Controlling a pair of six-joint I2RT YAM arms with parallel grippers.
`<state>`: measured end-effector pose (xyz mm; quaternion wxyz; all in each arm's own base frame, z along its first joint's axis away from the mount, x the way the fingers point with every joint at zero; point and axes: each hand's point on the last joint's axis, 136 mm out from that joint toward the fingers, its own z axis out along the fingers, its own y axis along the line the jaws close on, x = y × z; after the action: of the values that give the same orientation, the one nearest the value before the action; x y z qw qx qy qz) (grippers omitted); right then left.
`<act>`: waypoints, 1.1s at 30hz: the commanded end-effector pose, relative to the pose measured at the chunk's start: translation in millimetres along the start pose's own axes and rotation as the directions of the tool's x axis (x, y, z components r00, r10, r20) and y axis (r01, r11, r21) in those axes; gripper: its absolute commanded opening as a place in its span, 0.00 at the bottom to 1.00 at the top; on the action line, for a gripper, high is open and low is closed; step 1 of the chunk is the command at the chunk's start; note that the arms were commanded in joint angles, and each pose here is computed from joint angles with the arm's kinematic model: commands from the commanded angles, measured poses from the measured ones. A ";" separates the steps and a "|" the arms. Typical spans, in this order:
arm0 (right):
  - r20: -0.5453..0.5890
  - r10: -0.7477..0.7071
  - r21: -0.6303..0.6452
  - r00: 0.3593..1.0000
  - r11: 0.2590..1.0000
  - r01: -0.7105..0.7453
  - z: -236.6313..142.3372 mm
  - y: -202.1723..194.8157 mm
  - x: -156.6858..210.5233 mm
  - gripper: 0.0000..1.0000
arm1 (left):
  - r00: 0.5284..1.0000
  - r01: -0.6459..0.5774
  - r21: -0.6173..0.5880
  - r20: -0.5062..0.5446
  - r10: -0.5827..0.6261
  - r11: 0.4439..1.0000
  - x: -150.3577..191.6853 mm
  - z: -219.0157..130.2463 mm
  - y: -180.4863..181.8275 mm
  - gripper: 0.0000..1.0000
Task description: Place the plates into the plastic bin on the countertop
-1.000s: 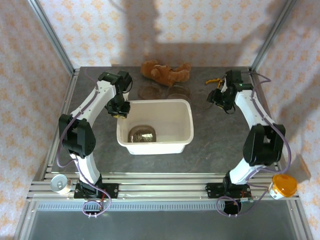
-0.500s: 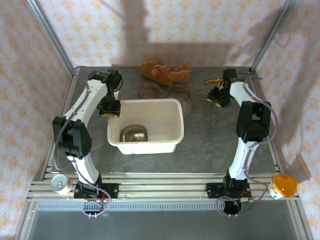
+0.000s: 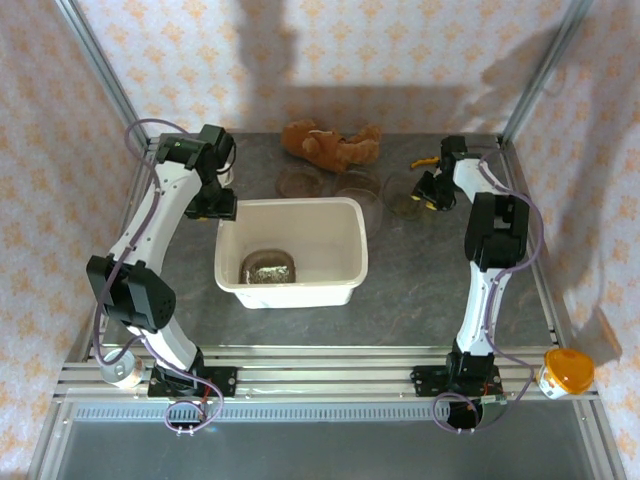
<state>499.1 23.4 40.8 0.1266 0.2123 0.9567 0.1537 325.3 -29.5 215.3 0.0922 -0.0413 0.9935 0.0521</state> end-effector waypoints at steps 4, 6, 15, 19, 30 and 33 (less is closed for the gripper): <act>-0.044 -0.005 0.032 0.999 0.999 0.007 1.2 -8.0 8.8 0.43 | 0.991 0.069 -0.008 0.113 -0.067 0.998 -15.5 -21.0 7.3 0.53; -0.027 -0.016 0.042 1.000 0.999 0.017 -5.2 -9.9 10.2 0.45 | 0.991 0.077 -0.004 0.113 -0.076 0.997 -15.3 -20.8 6.8 0.53; -0.010 -0.042 0.039 0.999 0.998 0.042 -17.4 -4.8 5.1 0.47 | 0.990 0.101 0.026 0.097 -0.104 0.995 -14.5 -11.6 0.2 0.53; -0.023 -0.051 0.046 0.998 0.998 0.052 -18.7 -4.7 4.9 0.47 | 0.989 0.107 0.025 0.097 -0.109 0.994 -12.3 -11.8 1.0 0.54; -0.068 -0.072 0.051 0.995 0.996 0.075 -17.3 -3.1 4.4 0.48 | 0.990 0.105 0.023 0.088 -0.107 0.994 -8.3 -8.2 1.2 0.54; -0.073 -0.074 0.050 0.995 0.996 0.078 -19.3 -2.4 4.9 0.48 | 0.990 0.104 0.022 0.089 -0.105 0.994 -7.7 -7.7 1.5 0.54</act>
<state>494.4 23.0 61.9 0.1132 0.1766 0.9671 0.1440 336.1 -30.1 217.1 0.1267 -0.0801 0.9877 0.0442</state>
